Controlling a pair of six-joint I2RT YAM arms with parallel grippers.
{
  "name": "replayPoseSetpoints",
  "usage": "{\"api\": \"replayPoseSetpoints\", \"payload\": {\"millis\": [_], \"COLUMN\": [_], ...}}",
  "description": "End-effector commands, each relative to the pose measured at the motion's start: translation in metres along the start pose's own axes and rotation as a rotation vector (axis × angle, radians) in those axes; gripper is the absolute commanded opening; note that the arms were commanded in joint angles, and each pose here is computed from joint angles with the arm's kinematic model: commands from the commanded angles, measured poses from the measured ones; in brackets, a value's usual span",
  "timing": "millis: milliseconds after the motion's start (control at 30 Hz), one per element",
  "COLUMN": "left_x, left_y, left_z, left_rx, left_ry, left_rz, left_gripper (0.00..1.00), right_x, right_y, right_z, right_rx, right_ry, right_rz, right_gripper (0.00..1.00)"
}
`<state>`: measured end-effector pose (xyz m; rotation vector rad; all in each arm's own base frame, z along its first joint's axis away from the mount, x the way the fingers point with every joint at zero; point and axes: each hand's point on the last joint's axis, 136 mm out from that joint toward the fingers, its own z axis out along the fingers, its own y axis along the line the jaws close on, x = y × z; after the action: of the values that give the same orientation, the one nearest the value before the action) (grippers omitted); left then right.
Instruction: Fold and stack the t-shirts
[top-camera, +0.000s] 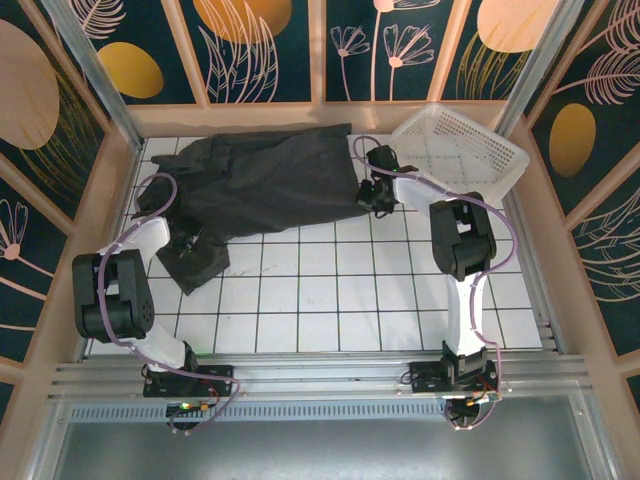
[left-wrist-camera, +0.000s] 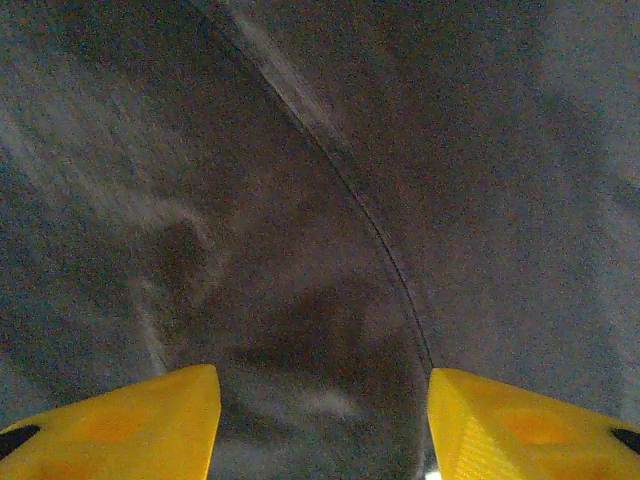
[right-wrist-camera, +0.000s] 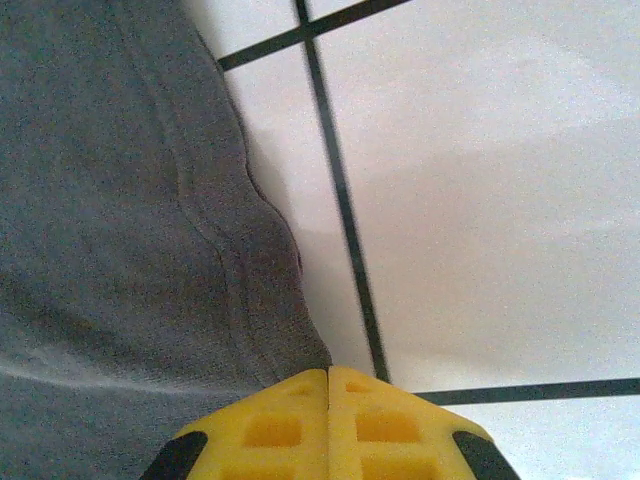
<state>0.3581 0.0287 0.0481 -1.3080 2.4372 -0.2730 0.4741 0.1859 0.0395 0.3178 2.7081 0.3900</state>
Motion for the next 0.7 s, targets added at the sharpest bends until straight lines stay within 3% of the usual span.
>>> {"api": "replayPoseSetpoints", "payload": {"millis": [0, 367, 667], "left_x": [-0.004, 0.008, 0.012], "left_y": [0.002, 0.031, 0.043], "left_z": [0.003, 0.019, 0.02], "left_rx": [-0.028, -0.126, -0.187], "left_ry": [-0.015, 0.005, 0.027], "left_rz": [0.027, 0.025, 0.055], "left_gripper": [0.57, 0.55, 0.56], "right_x": [-0.021, -0.026, 0.032], "right_y": [-0.001, -0.034, -0.079], "right_z": [-0.031, -0.045, -0.077], "right_rx": [-0.005, 0.115, 0.225], "right_ry": [-0.037, -0.013, 0.078], "right_rz": [0.057, 0.152, 0.242], "right_gripper": [0.0, 0.0, 0.0]}}
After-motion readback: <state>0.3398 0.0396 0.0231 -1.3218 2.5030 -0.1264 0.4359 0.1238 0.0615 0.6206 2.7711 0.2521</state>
